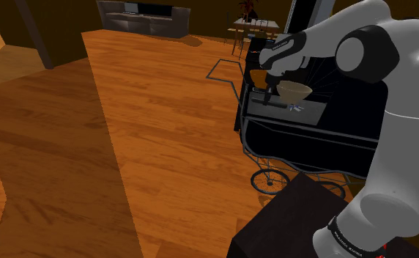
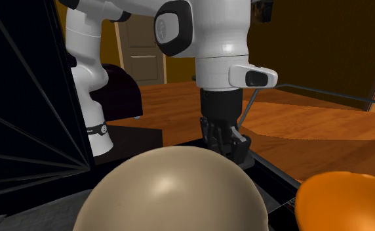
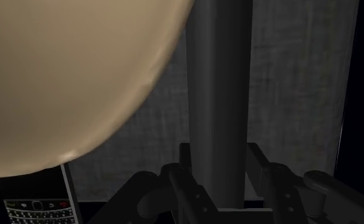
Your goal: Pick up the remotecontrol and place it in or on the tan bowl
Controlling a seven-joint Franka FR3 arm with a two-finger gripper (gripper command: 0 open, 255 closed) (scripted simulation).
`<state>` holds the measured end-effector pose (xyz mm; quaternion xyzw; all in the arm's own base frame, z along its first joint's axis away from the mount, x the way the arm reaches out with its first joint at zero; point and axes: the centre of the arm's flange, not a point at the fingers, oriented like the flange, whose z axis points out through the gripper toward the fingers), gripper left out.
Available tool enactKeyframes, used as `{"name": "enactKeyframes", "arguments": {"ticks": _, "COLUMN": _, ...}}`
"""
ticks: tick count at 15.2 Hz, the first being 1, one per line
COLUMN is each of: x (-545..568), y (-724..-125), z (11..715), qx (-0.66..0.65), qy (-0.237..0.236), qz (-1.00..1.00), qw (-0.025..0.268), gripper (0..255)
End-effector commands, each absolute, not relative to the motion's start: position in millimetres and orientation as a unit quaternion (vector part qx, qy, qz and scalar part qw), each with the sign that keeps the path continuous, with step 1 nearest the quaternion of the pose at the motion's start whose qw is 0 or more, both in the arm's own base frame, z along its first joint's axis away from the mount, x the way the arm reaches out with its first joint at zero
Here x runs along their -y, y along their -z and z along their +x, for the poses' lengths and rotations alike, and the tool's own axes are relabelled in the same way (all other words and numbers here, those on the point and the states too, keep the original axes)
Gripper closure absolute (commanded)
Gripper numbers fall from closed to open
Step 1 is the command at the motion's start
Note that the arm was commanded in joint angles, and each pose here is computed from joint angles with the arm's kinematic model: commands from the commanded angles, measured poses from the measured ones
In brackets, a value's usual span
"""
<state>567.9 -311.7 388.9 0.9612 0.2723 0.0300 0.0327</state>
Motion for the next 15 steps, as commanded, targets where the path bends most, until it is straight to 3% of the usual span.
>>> {"name": "enactKeyframes", "arguments": {"ticks": 1, "x": 312, "y": -393, "z": 567, "qx": -0.272, "qy": -0.029, "qz": 0.961, "qw": 0.033, "gripper": 255}}
{"name": "enactKeyframes", "arguments": {"ticks": 15, "x": 312, "y": -466, "z": 567, "qx": -0.272, "qy": -0.029, "qz": 0.961, "qw": 0.033, "gripper": 255}}
